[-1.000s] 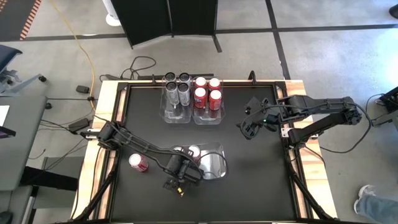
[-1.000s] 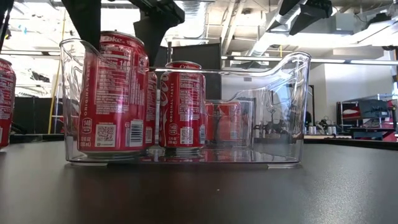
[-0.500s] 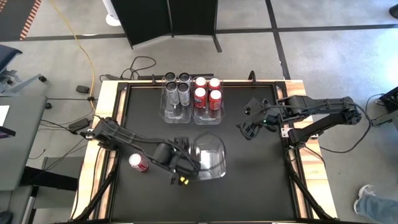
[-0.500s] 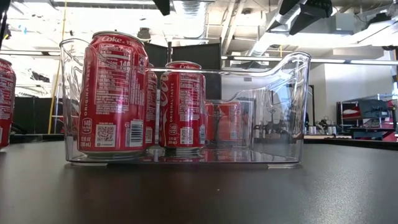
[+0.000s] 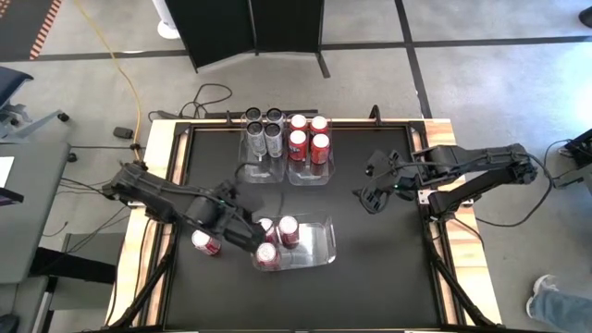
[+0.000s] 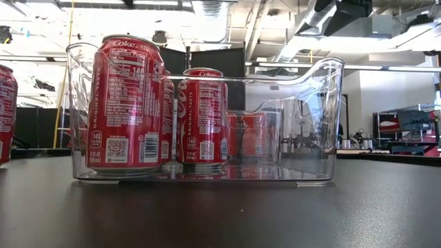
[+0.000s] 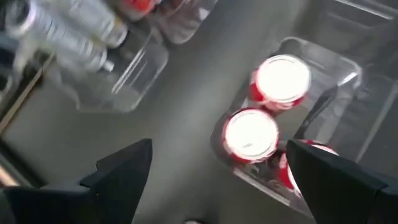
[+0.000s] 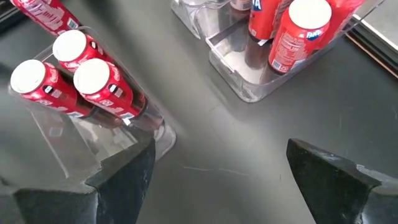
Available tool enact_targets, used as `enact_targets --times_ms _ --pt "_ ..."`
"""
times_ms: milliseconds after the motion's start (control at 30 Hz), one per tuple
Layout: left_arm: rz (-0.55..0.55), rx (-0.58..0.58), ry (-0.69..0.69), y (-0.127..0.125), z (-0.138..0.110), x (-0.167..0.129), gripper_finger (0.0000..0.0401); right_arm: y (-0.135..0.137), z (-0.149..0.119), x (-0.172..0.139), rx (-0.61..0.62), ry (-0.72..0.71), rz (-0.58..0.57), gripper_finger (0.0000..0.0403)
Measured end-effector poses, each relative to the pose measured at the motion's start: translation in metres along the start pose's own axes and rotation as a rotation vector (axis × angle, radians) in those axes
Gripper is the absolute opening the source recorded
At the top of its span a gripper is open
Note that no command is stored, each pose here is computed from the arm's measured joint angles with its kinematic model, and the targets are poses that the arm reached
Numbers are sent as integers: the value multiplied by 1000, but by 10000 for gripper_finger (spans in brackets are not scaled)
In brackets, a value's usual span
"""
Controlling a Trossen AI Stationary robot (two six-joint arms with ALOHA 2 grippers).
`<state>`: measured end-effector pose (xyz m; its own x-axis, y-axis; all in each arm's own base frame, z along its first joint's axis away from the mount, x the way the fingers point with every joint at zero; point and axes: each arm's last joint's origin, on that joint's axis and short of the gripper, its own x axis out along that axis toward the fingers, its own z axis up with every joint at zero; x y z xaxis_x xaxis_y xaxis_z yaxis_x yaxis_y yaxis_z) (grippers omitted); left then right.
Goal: Sort soda cans
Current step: Put the red-white soda can into the bottom transparent bin
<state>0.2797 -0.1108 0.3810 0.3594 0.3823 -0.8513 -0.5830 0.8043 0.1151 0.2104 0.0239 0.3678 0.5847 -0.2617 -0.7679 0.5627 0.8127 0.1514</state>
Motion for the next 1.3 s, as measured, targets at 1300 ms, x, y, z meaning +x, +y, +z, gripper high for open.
enact_targets --times_ms 1300 --pt "50 -452 496 52 -153 65 366 -7 13 5 121 -31 33 379"
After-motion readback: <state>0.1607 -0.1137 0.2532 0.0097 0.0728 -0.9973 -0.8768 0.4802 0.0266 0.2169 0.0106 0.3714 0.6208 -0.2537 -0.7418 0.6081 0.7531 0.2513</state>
